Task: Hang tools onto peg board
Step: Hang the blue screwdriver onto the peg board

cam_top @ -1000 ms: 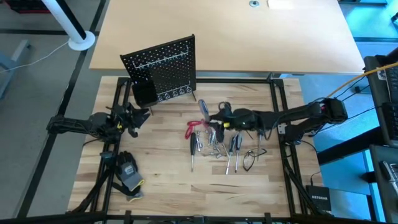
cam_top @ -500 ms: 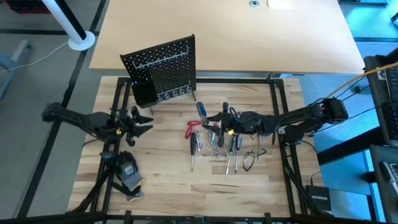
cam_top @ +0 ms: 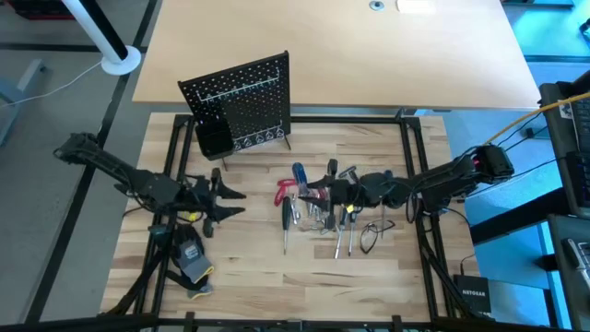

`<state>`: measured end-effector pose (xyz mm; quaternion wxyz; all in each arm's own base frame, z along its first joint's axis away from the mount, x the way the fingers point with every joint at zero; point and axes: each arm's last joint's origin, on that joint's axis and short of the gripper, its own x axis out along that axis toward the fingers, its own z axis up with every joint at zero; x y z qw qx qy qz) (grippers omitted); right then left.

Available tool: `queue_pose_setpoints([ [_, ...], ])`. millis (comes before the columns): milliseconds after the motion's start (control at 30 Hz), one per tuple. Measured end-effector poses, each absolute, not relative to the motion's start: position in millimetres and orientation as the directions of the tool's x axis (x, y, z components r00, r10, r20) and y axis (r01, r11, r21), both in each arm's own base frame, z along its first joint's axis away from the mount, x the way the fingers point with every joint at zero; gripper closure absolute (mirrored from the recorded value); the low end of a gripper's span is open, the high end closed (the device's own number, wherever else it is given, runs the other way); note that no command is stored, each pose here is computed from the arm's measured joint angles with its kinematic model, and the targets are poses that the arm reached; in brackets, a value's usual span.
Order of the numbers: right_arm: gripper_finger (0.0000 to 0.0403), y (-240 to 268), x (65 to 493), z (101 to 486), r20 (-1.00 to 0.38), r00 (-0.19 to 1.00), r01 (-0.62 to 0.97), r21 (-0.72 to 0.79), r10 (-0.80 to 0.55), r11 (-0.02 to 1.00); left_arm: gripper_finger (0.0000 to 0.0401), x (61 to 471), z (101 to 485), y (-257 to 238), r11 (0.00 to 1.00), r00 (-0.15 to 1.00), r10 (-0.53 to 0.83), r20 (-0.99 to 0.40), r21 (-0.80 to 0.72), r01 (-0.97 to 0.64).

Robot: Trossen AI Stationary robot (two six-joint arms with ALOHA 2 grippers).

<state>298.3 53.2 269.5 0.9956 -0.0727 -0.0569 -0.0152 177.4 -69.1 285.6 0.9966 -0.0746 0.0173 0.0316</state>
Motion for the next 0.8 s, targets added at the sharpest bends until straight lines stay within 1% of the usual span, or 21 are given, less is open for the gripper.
queue_pose_setpoints([
  [100, 0.029, 56.8, 302.2, 268.3, 0.17, 0.985, 0.042, -0.184, -0.01, 0.982, 0.0242, 194.7, 293.8, -75.4, 0.992, 0.996, 0.084, 0.007, -0.092, -0.083],
  [233, 0.029, 58.6, 309.2, 260.2, 0.189, 0.982, 0.028, -0.199, 0.011, 0.98, 0.0242, 217.1, 301.7, -79.7, 0.993, 0.992, 0.11, 0.058, -0.052, -0.107],
  [433, 0.029, 64.6, 332.9, 257.0, 0.155, 0.987, -0.008, -0.258, 0.05, 0.966, 0.0242, 243.9, 304.6, -73.3, 0.983, 0.985, 0.168, 0.038, -0.078, -0.165],
  [567, 0.029, 67.7, 346.6, 258.2, 0.126, 0.99, -0.017, -0.3, 0.058, 0.954, 0.0239, 251.5, 309.3, -70.3, 0.989, 0.992, 0.115, 0.044, -0.099, -0.11],
  [667, 0.029, 68.7, 351.3, 258.9, 0.124, 0.99, -0.019, -0.315, 0.061, 0.949, 0.0224, 252.4, 314.1, -69.8, 0.99, 0.995, 0.083, 0.062, -0.115, -0.075],
  [800, 0.029, 70.5, 356.2, 256.2, 0.114, 0.99, -0.046, -0.325, 0.087, 0.945, 0.0192, 253.3, 313.7, -69.0, 0.991, 0.995, 0.084, 0.059, -0.113, -0.077],
])
